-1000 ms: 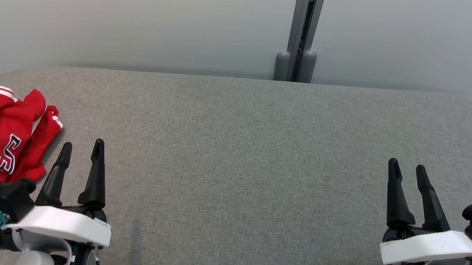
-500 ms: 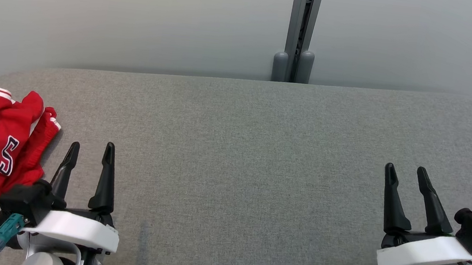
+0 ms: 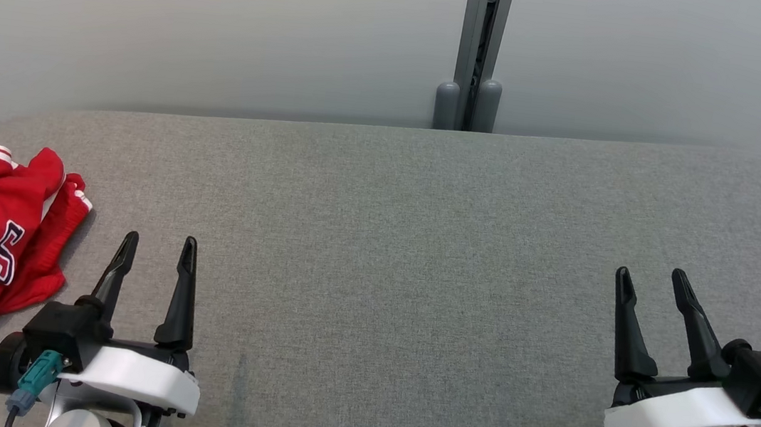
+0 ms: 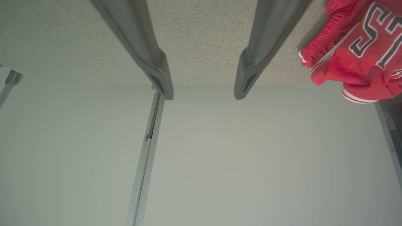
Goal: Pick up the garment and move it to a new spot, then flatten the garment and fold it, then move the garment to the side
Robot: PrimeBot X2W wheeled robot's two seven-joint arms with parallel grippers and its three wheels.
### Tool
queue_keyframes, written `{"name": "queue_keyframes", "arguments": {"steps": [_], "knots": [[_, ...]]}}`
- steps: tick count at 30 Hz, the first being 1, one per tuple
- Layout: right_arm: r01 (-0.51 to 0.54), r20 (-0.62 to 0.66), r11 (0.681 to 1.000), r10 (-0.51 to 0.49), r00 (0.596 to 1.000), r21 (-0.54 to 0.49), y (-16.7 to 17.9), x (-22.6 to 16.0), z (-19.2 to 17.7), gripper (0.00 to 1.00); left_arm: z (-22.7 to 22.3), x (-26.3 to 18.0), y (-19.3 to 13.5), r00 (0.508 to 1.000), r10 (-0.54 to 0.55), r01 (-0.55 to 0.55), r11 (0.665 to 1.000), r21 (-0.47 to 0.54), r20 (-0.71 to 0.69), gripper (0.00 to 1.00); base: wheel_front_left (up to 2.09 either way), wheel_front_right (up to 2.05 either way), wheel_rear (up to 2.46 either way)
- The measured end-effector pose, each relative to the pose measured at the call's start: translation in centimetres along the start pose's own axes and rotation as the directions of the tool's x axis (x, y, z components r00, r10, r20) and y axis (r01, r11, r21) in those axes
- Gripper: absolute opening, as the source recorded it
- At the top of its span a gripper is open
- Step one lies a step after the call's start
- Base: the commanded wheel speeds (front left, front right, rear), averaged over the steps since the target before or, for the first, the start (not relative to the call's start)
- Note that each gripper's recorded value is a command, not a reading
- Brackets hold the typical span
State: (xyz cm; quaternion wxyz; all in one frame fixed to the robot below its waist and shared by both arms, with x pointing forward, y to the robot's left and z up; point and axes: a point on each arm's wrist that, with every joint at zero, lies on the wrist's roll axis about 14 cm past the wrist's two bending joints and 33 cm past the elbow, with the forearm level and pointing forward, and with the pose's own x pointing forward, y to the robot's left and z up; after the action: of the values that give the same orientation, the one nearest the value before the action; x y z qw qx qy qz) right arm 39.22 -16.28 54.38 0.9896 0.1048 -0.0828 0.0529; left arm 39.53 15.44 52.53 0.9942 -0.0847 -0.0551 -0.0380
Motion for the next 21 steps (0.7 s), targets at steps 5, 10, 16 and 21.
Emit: {"name": "queue_keyframes", "arguments": {"steps": [5, 10, 16, 21], "knots": [[-0.003, 0.003, 1.0, 0.003, 1.0, -0.03, 0.0, 0.0, 0.0, 1.0, -0.1, 0.0, -0.2, 1.0, -0.009, 0.009, 0.999, 0.034, 0.002, 1.0, 0.0, 0.0, 0.0], [-0.007, -0.003, 0.998, 0.007, 1.0, -0.068, -0.1, -0.3, -0.3, 1.0, -0.2, 0.0, -0.6, 1.0, -0.022, 0.022, 0.997, 0.068, 0.006, 1.0, 0.0, 0.0, 0.0], [-0.014, 0.0, 0.995, 0.014, 1.0, -0.099, 0.0, -0.4, -0.2, 1.0, -0.1, 0.0, -0.9, 0.999, -0.034, 0.033, 0.994, 0.102, 0.011, 1.0, 0.0, 0.0, 0.0], [-0.02, 0.002, 0.993, 0.02, 1.0, -0.119, 0.0, -0.5, -0.2, 1.0, -0.1, 0.0, -1.2, 0.999, -0.044, 0.042, 0.992, 0.12, 0.015, 1.0, 0.0, 0.0, 0.0]]}}
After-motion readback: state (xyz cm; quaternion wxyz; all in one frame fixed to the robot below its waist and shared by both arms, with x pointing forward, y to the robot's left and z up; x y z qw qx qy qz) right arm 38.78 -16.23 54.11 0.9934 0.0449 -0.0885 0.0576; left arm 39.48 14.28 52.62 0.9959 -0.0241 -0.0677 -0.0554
